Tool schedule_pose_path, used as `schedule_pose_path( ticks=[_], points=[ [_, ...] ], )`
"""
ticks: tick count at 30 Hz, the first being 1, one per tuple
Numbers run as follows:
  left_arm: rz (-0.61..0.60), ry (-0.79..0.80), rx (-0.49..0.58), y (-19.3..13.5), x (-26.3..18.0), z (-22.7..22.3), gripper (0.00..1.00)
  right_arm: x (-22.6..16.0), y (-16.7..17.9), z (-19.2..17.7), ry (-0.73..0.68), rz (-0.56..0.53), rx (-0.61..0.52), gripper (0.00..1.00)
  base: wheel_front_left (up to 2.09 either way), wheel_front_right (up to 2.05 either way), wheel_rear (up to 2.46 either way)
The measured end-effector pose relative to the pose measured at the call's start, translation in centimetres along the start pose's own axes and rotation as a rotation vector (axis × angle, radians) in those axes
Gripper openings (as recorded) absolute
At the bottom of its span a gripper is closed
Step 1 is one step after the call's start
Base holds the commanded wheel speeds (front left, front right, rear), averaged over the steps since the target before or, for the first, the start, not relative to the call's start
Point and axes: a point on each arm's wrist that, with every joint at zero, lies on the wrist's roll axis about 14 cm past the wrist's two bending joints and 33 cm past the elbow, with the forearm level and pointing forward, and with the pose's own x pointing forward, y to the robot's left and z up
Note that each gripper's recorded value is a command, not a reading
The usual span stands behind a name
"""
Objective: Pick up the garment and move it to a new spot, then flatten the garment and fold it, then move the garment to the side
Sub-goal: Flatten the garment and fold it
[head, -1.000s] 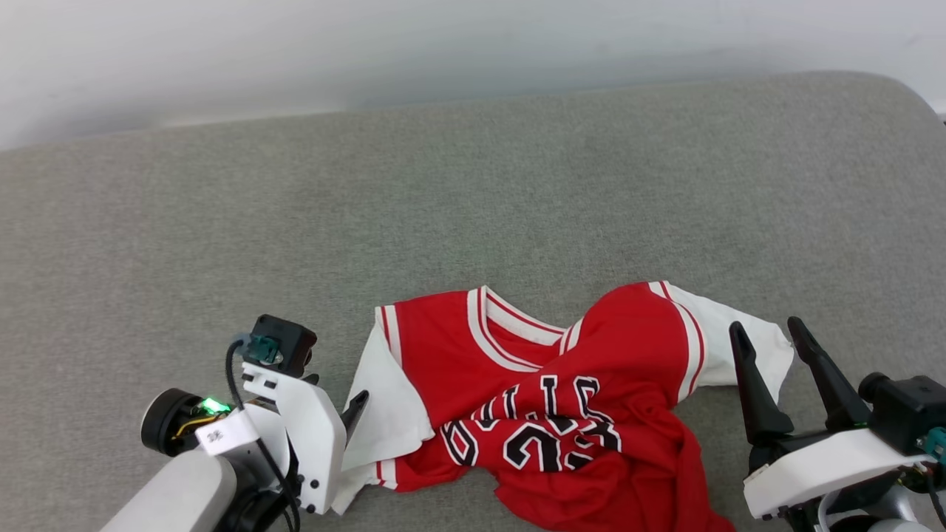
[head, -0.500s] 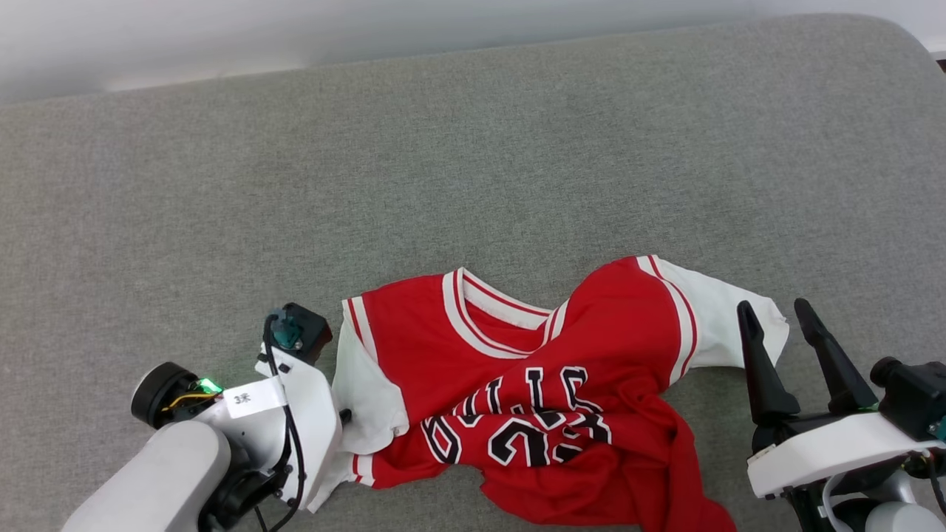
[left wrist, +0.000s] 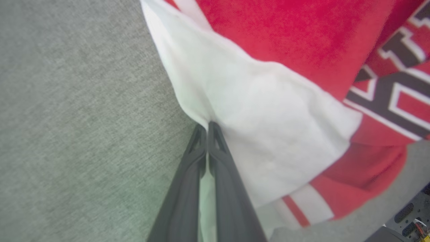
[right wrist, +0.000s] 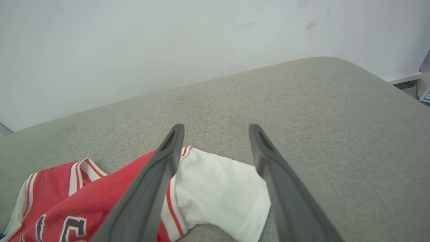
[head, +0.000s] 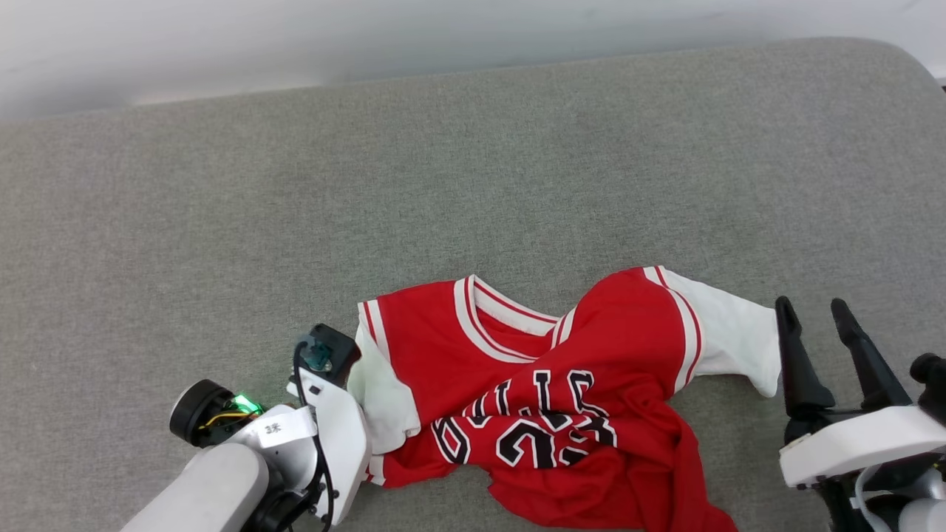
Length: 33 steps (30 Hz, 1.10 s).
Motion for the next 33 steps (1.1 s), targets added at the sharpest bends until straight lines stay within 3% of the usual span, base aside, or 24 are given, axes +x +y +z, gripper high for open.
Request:
schedule_pose_path(
  ticks=[8, 15, 25, 33],
  points=[
    [0.139, -0.261, -0.103, 2.4, -2.8, 3.4, 0.0, -0.3, -5.4, -1.1, 0.106, -0.094, 0.012, 1.0, 0.0, 0.0, 0.0],
    [0.183, -0.405, -0.112, 2.9, -5.0, 5.6, 0.0, 0.7, -8.5, -4.4, 0.397, -0.111, 0.021, 1.0, 0.0, 0.0, 0.0],
    [0.174, -0.457, -0.127, 2.8, -4.9, 6.5, 0.0, 3.8, -4.5, -8.8, 0.796, 0.049, -0.067, 1.0, 0.0, 0.0, 0.0],
    [0.183, -0.455, -0.158, 3.4, -4.4, 5.9, 0.0, 3.8, -4.2, -12.4, 1.02, 0.063, -0.082, 1.0, 0.0, 0.0, 0.0]
  ],
)
